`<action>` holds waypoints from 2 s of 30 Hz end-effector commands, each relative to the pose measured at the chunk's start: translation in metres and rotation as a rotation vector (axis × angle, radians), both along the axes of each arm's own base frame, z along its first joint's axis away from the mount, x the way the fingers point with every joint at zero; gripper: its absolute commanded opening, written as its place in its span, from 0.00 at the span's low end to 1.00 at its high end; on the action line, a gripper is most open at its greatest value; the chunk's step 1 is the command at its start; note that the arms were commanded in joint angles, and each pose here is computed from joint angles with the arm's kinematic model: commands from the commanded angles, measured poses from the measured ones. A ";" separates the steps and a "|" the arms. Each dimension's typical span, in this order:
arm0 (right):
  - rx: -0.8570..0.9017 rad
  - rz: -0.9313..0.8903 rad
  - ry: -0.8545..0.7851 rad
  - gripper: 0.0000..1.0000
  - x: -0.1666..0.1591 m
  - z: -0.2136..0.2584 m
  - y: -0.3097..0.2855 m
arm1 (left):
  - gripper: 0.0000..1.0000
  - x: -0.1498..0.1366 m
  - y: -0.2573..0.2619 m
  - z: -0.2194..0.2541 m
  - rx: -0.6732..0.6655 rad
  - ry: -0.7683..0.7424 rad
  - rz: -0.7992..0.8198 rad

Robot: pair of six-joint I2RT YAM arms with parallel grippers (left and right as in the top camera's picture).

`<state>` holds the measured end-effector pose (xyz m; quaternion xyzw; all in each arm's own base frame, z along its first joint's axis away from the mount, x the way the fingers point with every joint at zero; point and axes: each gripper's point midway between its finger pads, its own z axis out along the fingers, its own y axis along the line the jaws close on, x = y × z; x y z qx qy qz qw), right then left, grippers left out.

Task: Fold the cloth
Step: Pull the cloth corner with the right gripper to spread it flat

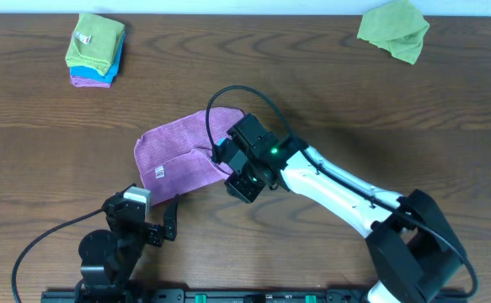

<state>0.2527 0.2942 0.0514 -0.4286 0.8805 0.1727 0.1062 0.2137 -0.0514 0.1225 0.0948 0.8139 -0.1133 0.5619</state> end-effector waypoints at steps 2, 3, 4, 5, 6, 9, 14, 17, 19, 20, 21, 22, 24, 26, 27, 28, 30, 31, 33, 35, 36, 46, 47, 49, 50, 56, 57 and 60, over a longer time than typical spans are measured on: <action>-0.080 -0.020 -0.094 0.45 0.014 -0.014 -0.013 | 0.95 0.000 0.000 -0.009 0.012 0.016 -0.002; -0.082 -0.024 -0.109 0.45 0.017 -0.015 -0.013 | 0.95 0.000 0.000 -0.009 0.012 0.016 -0.002; -0.078 -0.026 -0.120 0.45 0.019 -0.017 -0.012 | 0.95 0.000 0.000 -0.009 0.012 0.016 -0.002; -0.072 -0.027 -0.126 0.45 0.021 -0.017 -0.011 | 0.95 0.000 0.000 -0.009 0.012 0.016 -0.002; -0.068 -0.027 -0.130 0.45 0.022 -0.018 -0.010 | 0.95 0.000 0.000 -0.009 0.012 0.015 -0.002; -0.067 -0.027 -0.132 0.43 0.024 -0.025 -0.008 | 0.95 0.000 0.000 -0.009 0.012 0.016 -0.002; -0.072 -0.012 -0.072 0.41 0.015 -0.041 -0.007 | 0.95 0.000 0.000 -0.009 0.012 0.016 -0.002; -0.062 -0.006 -0.055 0.38 0.013 -0.044 -0.005 | 0.95 0.000 0.000 -0.009 0.012 0.016 -0.002; -0.063 -0.006 -0.055 0.32 0.013 -0.044 -0.005 | 0.95 0.000 0.000 -0.009 0.012 0.016 -0.002; -0.063 -0.006 -0.055 0.27 0.013 -0.044 -0.005 | 0.95 0.000 0.000 -0.009 0.012 0.016 -0.002; -0.063 -0.006 -0.054 0.18 0.013 -0.044 -0.005 | 0.95 0.000 0.000 -0.009 0.012 0.016 -0.002; -0.058 -0.004 -0.050 0.11 0.012 -0.044 -0.004 | 0.95 0.000 0.000 -0.009 0.012 0.016 -0.002; -0.053 -0.024 -0.037 0.01 0.011 -0.044 -0.004 | 0.95 0.000 0.000 -0.009 0.012 0.016 -0.002; -0.044 -0.026 -0.019 0.01 0.008 -0.043 -0.002 | 0.95 0.000 0.000 -0.009 0.012 0.016 -0.002; -0.038 -0.022 -0.004 0.01 0.005 -0.043 -0.002 | 0.95 0.000 0.000 -0.009 0.012 0.016 -0.002; -0.041 -0.023 0.009 0.01 0.002 -0.042 -0.003 | 0.95 0.000 0.000 -0.009 0.012 0.016 -0.002; -0.062 -0.041 0.036 0.01 -0.001 -0.039 -0.008 | 0.95 0.000 0.000 -0.009 0.012 0.016 -0.002; -0.077 -0.047 0.053 0.01 -0.003 -0.036 -0.012 | 0.95 0.000 0.000 -0.009 0.012 0.016 -0.002; -0.124 -0.109 0.097 0.01 -0.006 -0.029 -0.023 | 0.95 0.000 0.000 -0.009 0.012 0.016 -0.002; -0.182 -0.188 0.137 0.01 -0.007 -0.024 -0.037 | 0.95 0.000 0.000 -0.009 0.012 0.016 -0.002; -0.215 -0.221 0.162 0.01 -0.008 -0.021 -0.045 | 0.95 0.000 0.000 -0.009 0.012 0.016 -0.002; -0.376 -0.355 0.397 0.86 -0.046 -0.007 -0.089 | 0.96 0.000 0.000 -0.009 0.012 0.016 -0.002; -0.375 -0.356 0.396 0.86 -0.045 -0.007 -0.089 | 0.96 0.000 0.000 -0.009 0.012 0.016 -0.002; -0.345 -0.359 0.365 0.76 -0.036 -0.009 -0.084 | 0.95 0.000 0.000 -0.009 0.012 0.016 -0.002; -0.319 -0.363 0.342 0.64 -0.029 -0.010 -0.079 | 0.95 0.000 0.000 -0.009 0.012 0.016 -0.002; -0.083 -0.368 0.128 0.01 0.033 -0.004 -0.035 | 0.95 0.000 0.000 -0.009 0.012 0.016 -0.002; -0.046 -0.366 0.093 0.01 0.043 -0.001 -0.027 | 0.96 0.000 0.000 -0.009 0.012 0.016 -0.002; 0.073 -0.336 -0.032 0.01 0.072 0.012 -0.005 | 0.95 0.000 0.000 -0.009 0.012 0.016 -0.002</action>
